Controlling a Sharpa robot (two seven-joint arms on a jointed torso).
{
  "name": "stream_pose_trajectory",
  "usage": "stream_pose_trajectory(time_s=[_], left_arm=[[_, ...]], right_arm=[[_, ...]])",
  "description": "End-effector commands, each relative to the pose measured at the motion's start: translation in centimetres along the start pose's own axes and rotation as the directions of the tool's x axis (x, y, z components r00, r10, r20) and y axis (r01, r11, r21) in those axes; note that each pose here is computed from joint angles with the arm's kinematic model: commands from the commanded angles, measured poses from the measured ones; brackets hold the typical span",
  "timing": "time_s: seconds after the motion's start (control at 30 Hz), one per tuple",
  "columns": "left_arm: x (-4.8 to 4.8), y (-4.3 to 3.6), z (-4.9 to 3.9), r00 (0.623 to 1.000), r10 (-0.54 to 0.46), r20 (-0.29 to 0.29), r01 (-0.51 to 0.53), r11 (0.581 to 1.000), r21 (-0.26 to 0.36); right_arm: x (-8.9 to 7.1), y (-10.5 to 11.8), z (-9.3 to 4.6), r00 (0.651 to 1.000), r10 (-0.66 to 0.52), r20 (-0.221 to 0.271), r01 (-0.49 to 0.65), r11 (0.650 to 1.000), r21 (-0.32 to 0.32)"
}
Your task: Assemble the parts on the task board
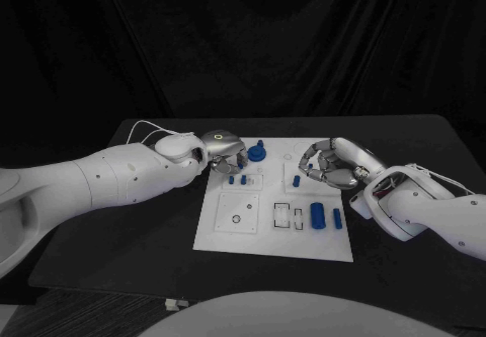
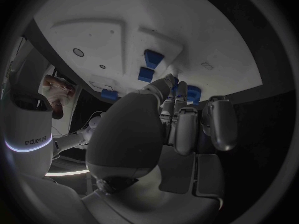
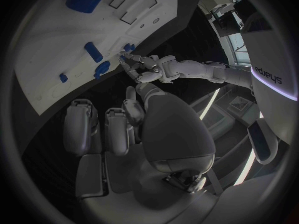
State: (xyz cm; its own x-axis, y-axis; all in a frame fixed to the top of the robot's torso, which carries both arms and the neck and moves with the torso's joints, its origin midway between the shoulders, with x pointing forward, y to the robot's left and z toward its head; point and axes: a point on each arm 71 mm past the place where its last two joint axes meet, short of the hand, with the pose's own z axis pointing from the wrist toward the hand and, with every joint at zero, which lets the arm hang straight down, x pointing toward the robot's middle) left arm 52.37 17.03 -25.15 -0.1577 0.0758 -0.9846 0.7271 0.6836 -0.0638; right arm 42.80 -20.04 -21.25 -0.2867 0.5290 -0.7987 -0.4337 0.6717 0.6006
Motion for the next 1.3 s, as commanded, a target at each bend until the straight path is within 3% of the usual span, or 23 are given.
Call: stream_pose_trajectory(time_s=[0.03,0.57,1.3], left_arm=[[0.33,-0.05,0.02,1.0,-0.006,-0.022,0.006,1.0,-0.001],[0.95,-0.27,0.33,0.999,-0.012,-0.032,0.012,1.0,0.003],[1.1,-0.11,0.55,0.999,-0.013,-0.045,0.012,1.0,-0.016]], right_arm=[[0.15,-0.13,-0.02,1.0,0.003,-0.007,-0.003,1.0,0.019],[0.29,-0.13,-0.02,1.0,0.005,-0.014,-0.005,1.0,0.022],[0.72,-0.35,-0.11,0.999,0.026,-0.03,-0.025,0.999,0.041]])
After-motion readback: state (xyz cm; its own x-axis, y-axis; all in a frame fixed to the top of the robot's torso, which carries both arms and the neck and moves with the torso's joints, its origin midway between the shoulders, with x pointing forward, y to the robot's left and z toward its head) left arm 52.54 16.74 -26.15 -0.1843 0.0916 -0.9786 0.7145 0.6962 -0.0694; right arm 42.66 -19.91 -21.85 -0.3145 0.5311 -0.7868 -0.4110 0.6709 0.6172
